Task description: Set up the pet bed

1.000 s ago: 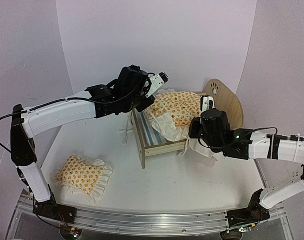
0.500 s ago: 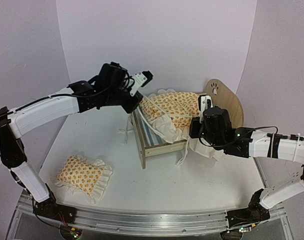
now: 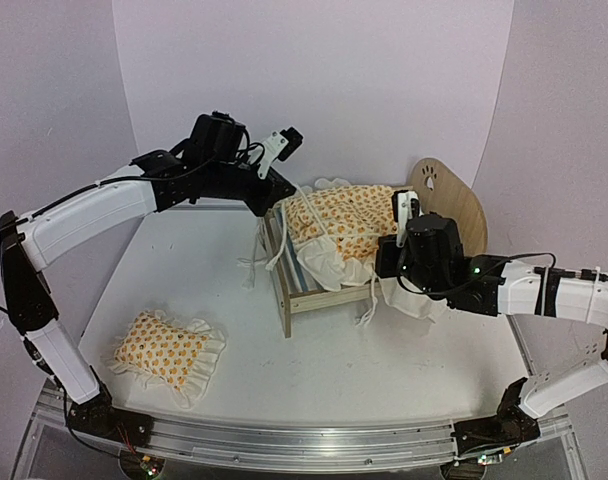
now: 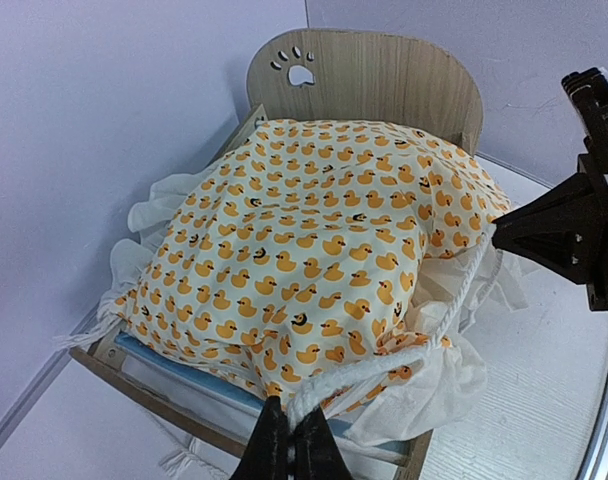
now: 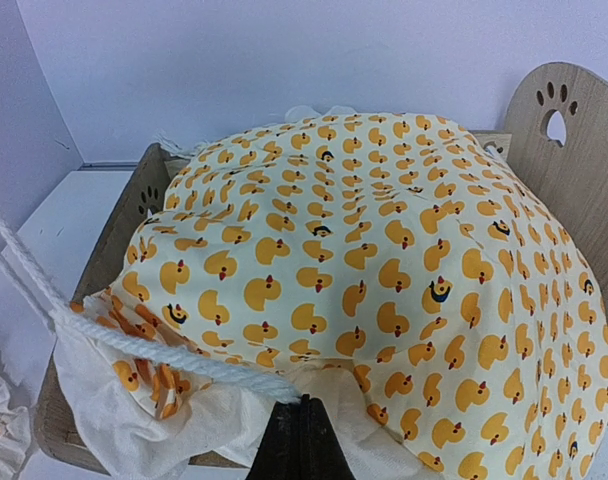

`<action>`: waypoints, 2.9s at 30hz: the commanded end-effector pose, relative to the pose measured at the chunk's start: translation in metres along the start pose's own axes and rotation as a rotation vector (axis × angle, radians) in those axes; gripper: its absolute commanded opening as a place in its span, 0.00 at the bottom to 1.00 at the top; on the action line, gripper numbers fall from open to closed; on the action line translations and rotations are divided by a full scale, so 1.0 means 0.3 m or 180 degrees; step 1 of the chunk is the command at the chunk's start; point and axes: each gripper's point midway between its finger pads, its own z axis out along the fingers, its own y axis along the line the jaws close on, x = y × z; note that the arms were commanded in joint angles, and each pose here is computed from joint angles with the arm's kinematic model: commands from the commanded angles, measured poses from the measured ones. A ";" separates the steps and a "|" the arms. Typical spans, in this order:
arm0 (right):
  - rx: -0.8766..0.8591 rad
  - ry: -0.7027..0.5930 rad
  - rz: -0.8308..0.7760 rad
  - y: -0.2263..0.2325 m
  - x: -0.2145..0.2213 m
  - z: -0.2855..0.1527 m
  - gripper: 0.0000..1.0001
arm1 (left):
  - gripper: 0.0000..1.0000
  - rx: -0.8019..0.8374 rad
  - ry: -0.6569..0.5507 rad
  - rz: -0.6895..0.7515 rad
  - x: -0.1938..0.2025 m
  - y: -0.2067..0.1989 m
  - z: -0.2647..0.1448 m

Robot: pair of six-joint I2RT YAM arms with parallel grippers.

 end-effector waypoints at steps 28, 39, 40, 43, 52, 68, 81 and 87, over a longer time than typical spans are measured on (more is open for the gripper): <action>-0.0096 -0.0160 0.0140 0.017 -0.054 -0.010 0.00 | 0.00 0.0349 -0.0138 -0.0759 -0.023 -0.049 0.017; -0.0214 -0.0082 0.0178 0.035 -0.025 -0.007 0.00 | 0.00 0.0152 0.0072 -0.0716 0.078 -0.036 -0.026; -0.0268 -0.0064 0.0189 0.046 -0.021 -0.007 0.00 | 0.00 0.0172 0.0119 -0.0729 0.091 -0.040 -0.019; -0.0467 0.0002 0.0194 0.079 0.004 -0.010 0.00 | 0.00 0.0229 0.0299 -0.0819 0.167 -0.058 0.020; -0.0920 0.0098 0.0291 0.147 0.079 -0.016 0.00 | 0.00 0.0344 0.0734 -0.1283 0.390 -0.116 0.093; -0.1082 0.0175 0.0280 0.193 0.100 0.006 0.00 | 0.11 0.0246 0.0603 -0.1592 0.421 -0.110 0.098; -0.0972 0.0134 0.0312 0.168 0.094 0.002 0.00 | 0.12 0.0597 0.0160 -0.1630 0.254 -0.140 0.083; -0.0997 0.0112 0.0324 0.180 0.071 0.003 0.00 | 0.64 0.0119 0.0635 -0.1880 0.395 -0.096 0.036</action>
